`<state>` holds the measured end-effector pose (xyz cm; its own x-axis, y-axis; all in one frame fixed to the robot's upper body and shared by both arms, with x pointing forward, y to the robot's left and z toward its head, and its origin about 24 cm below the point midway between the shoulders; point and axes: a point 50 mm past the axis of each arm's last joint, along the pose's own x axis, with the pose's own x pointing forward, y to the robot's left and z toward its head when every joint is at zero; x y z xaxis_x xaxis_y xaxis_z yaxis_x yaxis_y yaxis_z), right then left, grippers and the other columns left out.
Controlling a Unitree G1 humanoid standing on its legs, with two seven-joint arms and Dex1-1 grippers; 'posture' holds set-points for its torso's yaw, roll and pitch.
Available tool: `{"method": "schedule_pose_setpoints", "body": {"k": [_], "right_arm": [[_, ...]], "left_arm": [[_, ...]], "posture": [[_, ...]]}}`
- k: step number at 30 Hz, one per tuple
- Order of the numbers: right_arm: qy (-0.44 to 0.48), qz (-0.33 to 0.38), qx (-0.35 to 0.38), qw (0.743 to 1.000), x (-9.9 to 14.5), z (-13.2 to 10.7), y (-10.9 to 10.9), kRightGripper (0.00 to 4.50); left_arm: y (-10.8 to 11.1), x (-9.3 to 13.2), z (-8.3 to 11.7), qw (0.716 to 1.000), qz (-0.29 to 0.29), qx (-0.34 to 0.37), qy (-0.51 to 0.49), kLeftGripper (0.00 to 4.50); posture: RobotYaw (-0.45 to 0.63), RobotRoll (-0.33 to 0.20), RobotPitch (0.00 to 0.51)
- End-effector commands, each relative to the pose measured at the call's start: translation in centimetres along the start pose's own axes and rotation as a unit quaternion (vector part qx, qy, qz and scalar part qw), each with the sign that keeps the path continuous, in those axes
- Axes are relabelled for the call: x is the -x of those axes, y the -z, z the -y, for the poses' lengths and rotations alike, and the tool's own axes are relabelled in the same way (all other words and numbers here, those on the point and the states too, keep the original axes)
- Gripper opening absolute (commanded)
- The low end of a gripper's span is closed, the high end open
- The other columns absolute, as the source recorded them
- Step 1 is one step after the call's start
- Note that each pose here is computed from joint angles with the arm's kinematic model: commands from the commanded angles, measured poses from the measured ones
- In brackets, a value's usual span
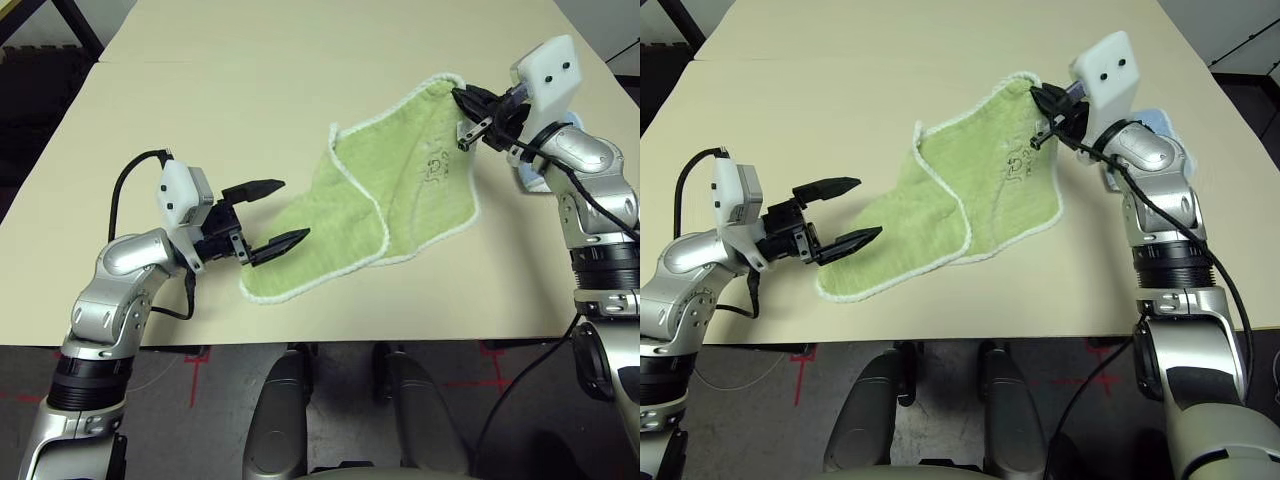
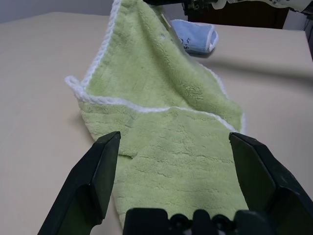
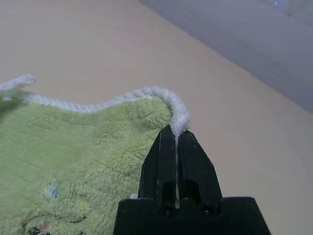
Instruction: Fold the towel and set it aside.
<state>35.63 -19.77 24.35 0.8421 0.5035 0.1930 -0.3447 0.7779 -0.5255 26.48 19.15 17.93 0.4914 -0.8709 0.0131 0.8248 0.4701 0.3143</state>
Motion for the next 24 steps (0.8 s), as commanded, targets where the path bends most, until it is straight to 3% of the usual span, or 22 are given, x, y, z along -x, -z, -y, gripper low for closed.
{"method": "schedule_pose_setpoints", "body": {"k": [1, 8, 16, 24], "right_arm": [[-0.001, -0.007, 0.008, 1.000, 0.2, -0.3, 0.6, 0.05], [0.003, -0.016, 0.005, 1.000, 0.4, -0.3, 1.1, 0.05], [0.003, -0.023, 0.004, 1.000, 0.6, -0.3, 1.5, 0.05], [0.000, -0.037, -0.012, 0.999, 0.7, -0.4, 1.9, 0.05]], "left_arm": [[0.3, -0.2, 0.3, 1.000, -0.008, 0.002, 0.006, 4.50], [0.3, -0.2, 0.2, 1.000, -0.007, 0.006, -0.001, 4.50], [-1.4, -1.9, -1.0, 0.992, 0.047, 0.071, -0.090, 4.50], [-1.2, -1.9, -0.8, 0.993, 0.039, 0.068, -0.093, 4.50]], "posture": [[0.00, 0.000, 0.267], [0.00, 0.000, 0.273], [0.00, 0.000, 0.274], [0.00, 0.000, 0.274]]}}
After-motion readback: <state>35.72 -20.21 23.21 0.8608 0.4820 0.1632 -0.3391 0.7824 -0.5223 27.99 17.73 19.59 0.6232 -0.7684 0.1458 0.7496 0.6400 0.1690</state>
